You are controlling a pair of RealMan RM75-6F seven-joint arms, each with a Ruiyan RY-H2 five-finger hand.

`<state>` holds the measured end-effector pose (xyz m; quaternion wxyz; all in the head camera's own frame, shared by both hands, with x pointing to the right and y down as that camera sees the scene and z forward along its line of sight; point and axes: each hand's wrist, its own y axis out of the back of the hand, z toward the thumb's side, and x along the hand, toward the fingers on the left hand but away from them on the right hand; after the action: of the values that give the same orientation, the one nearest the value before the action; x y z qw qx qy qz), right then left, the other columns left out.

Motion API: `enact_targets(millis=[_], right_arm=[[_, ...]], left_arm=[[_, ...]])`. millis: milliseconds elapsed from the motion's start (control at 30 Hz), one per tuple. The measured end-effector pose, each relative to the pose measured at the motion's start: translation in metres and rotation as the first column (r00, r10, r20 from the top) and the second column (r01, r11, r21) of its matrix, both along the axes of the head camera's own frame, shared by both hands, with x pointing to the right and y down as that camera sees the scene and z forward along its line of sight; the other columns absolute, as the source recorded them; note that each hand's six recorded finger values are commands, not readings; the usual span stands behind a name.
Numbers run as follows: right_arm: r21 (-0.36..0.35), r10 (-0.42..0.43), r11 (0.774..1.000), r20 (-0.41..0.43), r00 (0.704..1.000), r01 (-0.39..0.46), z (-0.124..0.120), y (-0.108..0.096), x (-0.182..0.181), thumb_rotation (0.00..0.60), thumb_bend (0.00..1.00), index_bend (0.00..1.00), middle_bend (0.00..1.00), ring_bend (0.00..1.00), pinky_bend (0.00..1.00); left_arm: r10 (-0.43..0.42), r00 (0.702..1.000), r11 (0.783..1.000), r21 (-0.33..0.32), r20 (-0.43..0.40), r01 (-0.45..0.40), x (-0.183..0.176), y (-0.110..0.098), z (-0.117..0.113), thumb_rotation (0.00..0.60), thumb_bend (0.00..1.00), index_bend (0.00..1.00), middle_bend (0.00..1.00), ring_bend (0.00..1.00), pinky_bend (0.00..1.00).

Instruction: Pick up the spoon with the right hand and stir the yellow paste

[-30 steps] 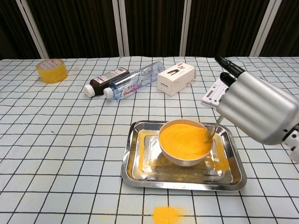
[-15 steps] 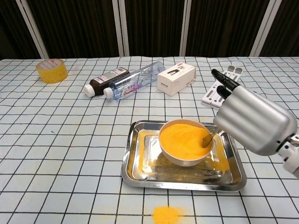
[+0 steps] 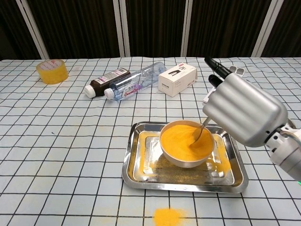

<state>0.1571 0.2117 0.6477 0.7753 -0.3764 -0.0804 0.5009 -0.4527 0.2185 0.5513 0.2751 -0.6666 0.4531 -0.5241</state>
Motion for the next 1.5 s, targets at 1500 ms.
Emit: enact_targets(millis=[1500], right_arm=[[0.088, -0.197, 0.975, -0.107, 0.975, 0.206, -0.009, 0.007, 0.012, 0.600, 0.98, 0.77, 0.64, 0.26, 0.00]], left_arm=[[0.009, 1.000, 1.000, 0.018, 0.023, -0.010, 0.001, 0.000, 0.001, 0.600, 0.00, 0.00, 0.00, 0.00, 0.00]])
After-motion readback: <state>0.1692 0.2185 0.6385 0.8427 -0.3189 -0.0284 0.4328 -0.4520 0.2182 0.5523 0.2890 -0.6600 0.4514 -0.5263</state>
